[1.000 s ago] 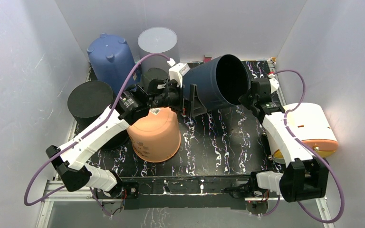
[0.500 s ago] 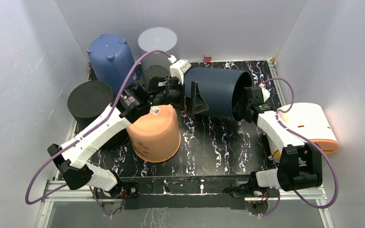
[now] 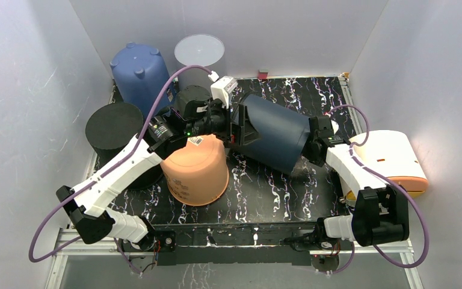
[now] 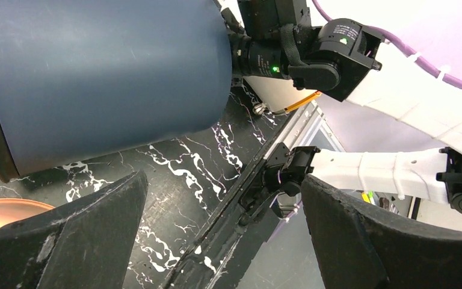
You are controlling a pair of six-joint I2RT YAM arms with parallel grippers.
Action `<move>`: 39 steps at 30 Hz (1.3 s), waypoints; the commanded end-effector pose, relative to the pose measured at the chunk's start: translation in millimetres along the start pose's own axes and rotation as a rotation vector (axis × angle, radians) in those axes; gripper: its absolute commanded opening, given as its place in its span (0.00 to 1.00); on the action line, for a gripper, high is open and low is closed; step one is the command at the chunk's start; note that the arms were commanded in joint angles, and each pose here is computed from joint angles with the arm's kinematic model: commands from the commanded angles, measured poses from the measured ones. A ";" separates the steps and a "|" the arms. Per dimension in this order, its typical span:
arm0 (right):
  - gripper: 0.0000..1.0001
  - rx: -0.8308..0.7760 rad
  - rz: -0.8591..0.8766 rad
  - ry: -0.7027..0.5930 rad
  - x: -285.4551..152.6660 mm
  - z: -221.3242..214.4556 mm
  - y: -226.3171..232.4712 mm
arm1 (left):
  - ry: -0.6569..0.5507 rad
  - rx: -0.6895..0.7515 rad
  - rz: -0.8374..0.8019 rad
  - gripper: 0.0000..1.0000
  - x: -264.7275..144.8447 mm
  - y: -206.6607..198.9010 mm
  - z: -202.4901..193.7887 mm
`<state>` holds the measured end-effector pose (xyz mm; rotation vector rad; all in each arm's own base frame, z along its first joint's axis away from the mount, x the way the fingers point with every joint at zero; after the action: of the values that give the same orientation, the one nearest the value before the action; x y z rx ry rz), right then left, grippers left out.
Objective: Turn the large container upside down
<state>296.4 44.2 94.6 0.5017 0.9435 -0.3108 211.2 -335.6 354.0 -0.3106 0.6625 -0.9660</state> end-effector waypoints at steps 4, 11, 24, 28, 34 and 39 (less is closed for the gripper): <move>0.82 -0.051 -0.018 0.012 -8.7 -6.6 -8.7 | 0.013 -0.024 0.123 0.98 -0.4 20.1 3.0; 0.86 -0.092 -0.131 0.045 -21.1 -12.1 -31.3 | 0.053 -0.155 0.166 0.98 9.9 66.5 21.4; 0.87 -0.070 -0.110 0.011 -31.9 -1.6 -24.4 | -0.020 -0.154 0.222 0.98 26.8 161.2 70.7; 0.87 -0.077 -0.116 0.016 -31.5 -2.8 -26.2 | 0.034 -0.174 0.109 0.98 57.6 179.5 57.8; 0.87 -0.078 -0.102 0.012 -32.6 -5.5 -26.7 | 0.111 -0.234 -0.041 0.98 92.2 184.1 36.9; 0.88 -0.081 -0.100 0.025 -29.6 -7.9 -26.5 | 0.116 -0.262 -0.161 0.92 105.1 177.0 29.1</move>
<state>250.8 26.6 94.7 0.3835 1.0669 -0.3820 400.9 -310.8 202.7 -0.4962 0.9781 -0.8594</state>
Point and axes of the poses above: each gripper's point midway between its finger pads, its own x axis out along the fingers, its own y axis along the line the jaws close on, z = x × y, the point moved 1 cm from there along -x, back along the fingers, and after that the axes turned 1 degree about x, right-handed, at the moved point
